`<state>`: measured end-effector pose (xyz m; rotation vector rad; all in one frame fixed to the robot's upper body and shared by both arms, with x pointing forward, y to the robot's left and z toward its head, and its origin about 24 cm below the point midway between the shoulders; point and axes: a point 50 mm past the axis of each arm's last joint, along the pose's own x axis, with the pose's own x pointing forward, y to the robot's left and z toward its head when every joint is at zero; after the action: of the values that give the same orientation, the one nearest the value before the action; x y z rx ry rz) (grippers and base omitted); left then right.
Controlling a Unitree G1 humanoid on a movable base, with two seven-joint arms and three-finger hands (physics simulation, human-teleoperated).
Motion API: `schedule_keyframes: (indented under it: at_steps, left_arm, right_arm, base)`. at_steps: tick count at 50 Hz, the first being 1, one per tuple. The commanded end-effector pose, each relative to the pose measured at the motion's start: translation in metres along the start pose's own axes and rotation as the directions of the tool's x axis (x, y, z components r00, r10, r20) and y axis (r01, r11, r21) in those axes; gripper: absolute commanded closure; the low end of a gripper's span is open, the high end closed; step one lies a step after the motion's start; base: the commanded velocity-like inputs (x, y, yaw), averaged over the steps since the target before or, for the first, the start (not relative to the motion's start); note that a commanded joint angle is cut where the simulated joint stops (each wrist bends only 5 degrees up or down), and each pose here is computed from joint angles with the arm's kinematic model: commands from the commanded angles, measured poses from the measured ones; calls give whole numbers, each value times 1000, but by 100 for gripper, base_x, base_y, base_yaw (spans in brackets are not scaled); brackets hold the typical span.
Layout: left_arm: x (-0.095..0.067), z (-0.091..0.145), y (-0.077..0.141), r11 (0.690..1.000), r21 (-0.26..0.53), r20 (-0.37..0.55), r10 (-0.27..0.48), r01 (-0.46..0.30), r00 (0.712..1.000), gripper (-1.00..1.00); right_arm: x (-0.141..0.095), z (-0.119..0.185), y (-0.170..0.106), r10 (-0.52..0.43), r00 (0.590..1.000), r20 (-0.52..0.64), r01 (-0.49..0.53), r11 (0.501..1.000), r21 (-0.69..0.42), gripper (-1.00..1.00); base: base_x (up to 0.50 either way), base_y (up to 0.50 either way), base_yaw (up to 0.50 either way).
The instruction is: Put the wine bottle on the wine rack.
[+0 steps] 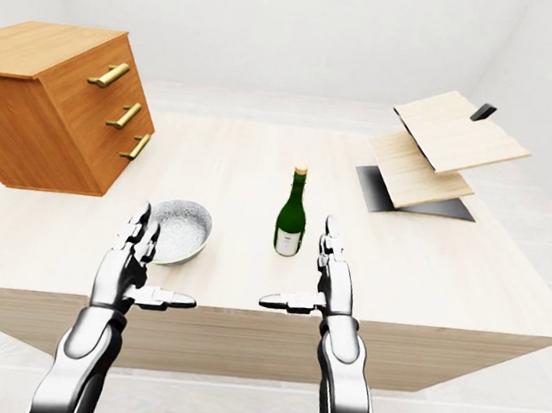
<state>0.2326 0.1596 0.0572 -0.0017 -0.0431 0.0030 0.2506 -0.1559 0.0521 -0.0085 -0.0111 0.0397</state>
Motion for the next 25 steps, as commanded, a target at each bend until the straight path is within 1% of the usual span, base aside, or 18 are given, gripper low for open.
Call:
schedule_keyframes:
  at_steps: [1, 7, 14, 20, 23, 25]
  left_arm:
    - [-5, 7, -2, 1000, 2, 14, -8, 8, 1000, -100]
    - [-5, 10, -1, 1000, 3, 19, -7, 7, 1000, -100]
    - [-5, 15, 0, 1000, 5, 39, -5, 5, 999, -100]
    - [-6, 20, 0, 1000, 7, 60, -6, 6, 998, -100]
    - [-6, 17, 0, 1000, 7, 46, -6, 6, 999, -100]
    - [-7, 15, 0, 1000, 6, 39, -7, 6, 999, -100]
  right_arm:
    - [-2, 7, 1, 13, 1000, 13, -13, 1000, -2, -100]
    - [0, 16, -1, 11, 999, 53, -10, 1000, -15, -100]
    - [0, 16, 0, 11, 999, 51, -10, 1000, -12, -100]
    - [-1, 19, 1, 15, 998, 66, -14, 1000, -19, -100]
    - [-1, 23, 1, 17, 997, 81, -16, 1000, -12, -100]
    - [-1, 23, 1, 19, 997, 81, -19, 1000, -11, -100]
  base:
    - [-16, -26, 0]
    - [-16, -32, 0]
    - [-17, -33, 0]
    - [-16, -2, 0]
    - [-12, 0, 0]
    - [-2, -21, 0]
